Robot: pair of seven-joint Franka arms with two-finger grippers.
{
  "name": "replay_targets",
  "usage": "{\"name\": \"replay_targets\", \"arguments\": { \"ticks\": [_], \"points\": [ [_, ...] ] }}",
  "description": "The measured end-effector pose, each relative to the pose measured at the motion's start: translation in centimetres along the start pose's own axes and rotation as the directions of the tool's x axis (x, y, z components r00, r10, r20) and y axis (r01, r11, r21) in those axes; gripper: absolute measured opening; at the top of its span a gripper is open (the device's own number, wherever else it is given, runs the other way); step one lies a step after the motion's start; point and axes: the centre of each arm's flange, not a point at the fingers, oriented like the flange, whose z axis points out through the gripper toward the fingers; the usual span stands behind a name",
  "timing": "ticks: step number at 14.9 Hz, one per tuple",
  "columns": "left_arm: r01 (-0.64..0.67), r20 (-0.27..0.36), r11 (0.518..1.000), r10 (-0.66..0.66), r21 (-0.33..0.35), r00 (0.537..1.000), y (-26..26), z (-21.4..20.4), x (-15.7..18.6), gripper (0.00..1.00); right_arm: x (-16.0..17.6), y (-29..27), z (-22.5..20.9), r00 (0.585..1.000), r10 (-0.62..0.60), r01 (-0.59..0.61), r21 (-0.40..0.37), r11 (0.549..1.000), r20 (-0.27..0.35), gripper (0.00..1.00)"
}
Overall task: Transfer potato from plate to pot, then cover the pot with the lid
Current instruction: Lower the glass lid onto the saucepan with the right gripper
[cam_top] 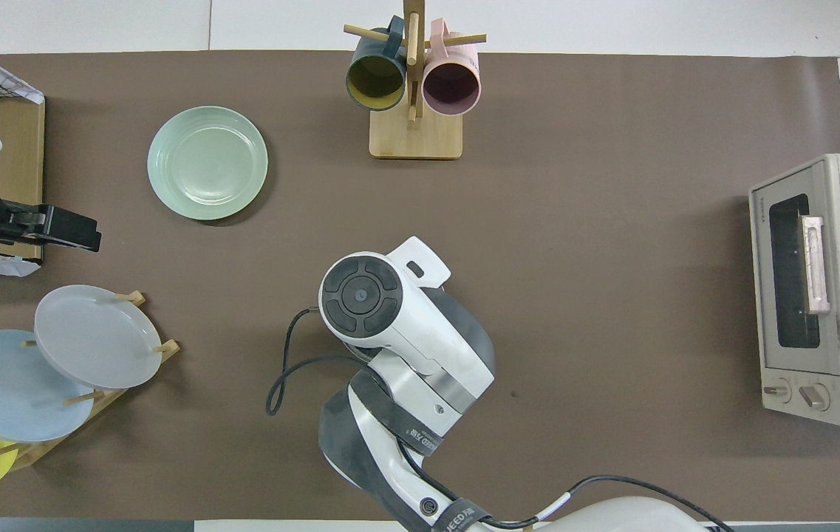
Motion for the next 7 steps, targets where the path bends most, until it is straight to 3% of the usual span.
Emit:
{"name": "replay_targets", "arguments": {
  "ticks": [7],
  "points": [
    [0.061,0.0,0.998,-0.061,0.0,0.998,-0.11,0.0,0.0,1.0,-0.03,-0.03,-0.01,1.0,-0.006,0.006,-0.005,1.0,-0.007,0.44]
  ]
}}
